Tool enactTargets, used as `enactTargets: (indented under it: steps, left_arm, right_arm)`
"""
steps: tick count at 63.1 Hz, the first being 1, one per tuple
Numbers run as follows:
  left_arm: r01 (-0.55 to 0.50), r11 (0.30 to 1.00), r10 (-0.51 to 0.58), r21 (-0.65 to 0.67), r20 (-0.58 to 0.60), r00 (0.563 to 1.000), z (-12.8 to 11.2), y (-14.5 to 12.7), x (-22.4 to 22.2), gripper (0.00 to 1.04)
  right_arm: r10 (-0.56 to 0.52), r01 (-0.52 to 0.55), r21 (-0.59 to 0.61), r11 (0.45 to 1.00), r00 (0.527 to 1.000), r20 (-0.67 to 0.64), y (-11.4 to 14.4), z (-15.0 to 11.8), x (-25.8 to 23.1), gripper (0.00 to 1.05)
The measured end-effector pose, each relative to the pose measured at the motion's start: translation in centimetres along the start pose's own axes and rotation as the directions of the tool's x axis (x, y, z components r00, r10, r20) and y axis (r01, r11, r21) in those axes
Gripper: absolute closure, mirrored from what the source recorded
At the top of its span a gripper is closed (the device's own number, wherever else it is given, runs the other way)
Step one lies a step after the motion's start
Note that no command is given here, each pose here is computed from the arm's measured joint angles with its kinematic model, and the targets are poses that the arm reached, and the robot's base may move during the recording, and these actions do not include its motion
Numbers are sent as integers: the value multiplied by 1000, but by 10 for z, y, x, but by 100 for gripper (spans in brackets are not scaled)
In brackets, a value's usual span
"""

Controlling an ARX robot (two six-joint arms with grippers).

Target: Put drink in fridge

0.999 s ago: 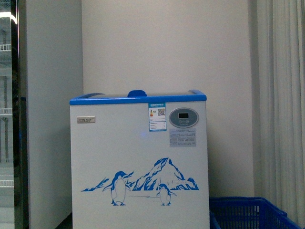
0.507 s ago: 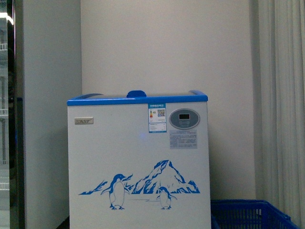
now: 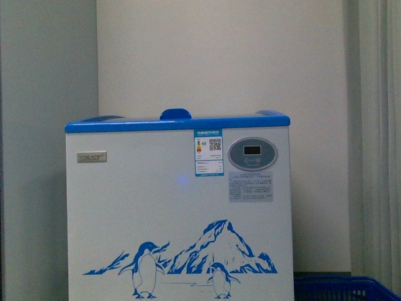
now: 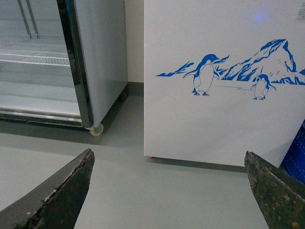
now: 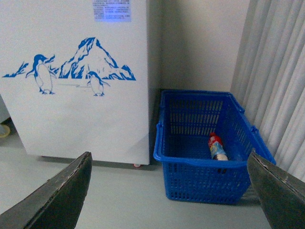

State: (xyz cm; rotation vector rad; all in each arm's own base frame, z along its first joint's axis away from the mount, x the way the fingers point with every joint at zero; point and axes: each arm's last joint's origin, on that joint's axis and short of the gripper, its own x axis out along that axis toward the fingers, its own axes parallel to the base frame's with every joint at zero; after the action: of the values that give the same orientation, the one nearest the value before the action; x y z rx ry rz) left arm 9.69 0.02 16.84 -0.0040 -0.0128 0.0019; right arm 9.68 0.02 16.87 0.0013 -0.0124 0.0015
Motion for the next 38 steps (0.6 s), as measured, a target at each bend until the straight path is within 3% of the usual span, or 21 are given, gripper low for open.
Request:
enactTargets:
  steps: [38]
  left_arm:
    - [1,1000,-1,0,-1,1000,0,0,0,8]
  right_arm:
    - [1,-1,0,1000,1000,0,0,0,0,7]
